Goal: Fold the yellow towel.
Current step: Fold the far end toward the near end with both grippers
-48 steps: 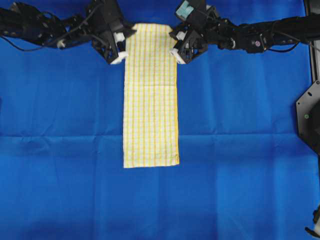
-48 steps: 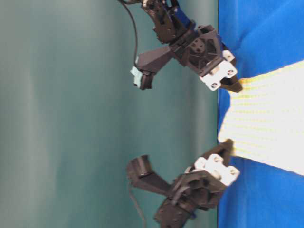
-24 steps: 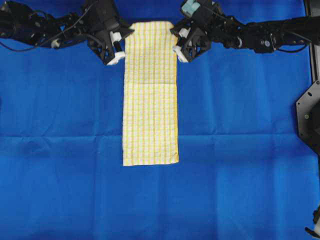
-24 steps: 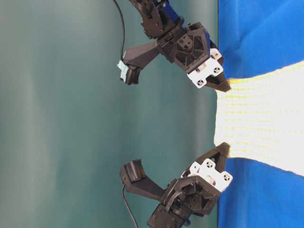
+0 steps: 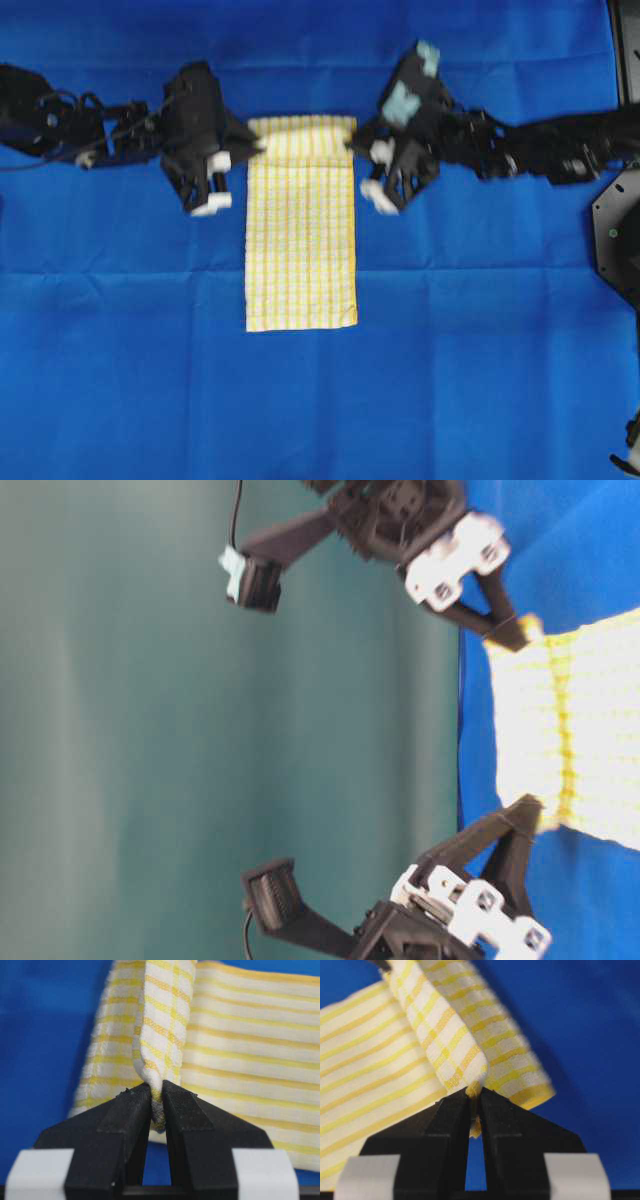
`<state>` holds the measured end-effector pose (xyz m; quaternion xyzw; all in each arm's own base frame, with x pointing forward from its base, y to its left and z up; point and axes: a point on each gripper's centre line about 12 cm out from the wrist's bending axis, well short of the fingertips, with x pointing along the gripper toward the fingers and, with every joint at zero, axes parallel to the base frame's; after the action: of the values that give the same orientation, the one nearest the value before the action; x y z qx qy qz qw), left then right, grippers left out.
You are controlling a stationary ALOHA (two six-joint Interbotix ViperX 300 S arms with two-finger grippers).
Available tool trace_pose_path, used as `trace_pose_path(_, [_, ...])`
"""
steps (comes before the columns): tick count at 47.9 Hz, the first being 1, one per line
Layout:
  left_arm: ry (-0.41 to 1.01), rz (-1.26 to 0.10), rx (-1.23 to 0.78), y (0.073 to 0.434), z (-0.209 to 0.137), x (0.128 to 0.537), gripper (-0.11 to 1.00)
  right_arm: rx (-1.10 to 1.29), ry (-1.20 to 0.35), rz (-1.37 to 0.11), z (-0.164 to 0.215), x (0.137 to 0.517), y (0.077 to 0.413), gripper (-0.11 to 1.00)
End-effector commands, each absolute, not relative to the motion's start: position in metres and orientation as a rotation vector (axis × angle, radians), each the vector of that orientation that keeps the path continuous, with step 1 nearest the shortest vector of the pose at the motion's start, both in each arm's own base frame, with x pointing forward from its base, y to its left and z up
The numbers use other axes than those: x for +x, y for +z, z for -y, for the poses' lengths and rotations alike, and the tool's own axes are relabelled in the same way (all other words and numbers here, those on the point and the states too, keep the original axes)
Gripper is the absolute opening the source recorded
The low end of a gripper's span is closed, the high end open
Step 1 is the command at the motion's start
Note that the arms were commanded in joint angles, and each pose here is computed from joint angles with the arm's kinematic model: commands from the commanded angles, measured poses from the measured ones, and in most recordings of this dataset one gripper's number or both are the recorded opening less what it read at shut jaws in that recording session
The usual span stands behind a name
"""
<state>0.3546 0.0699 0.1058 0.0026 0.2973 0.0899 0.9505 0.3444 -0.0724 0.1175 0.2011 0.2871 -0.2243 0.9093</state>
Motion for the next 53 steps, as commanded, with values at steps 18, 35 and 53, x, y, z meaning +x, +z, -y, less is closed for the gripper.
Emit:
trace_pose_path(18, [-0.066,-0.582,-0.028,0.114,0.036,0.356,0.05,0.451,-0.306,-0.59,-0.017,0.344,0.123,0.05])
trace_pose_path(35, [-0.133,-0.611,-0.051,0.114,0.067,0.354,0.05,0.456,-0.243,-0.599,-0.048,0.352,0.123,0.05])
trace_pose_path(53, [-0.146,-0.643,-0.048,0.113,0.074,0.362,0.05,0.453,-0.203,-0.647,-0.062,0.357,0.116,0.05])
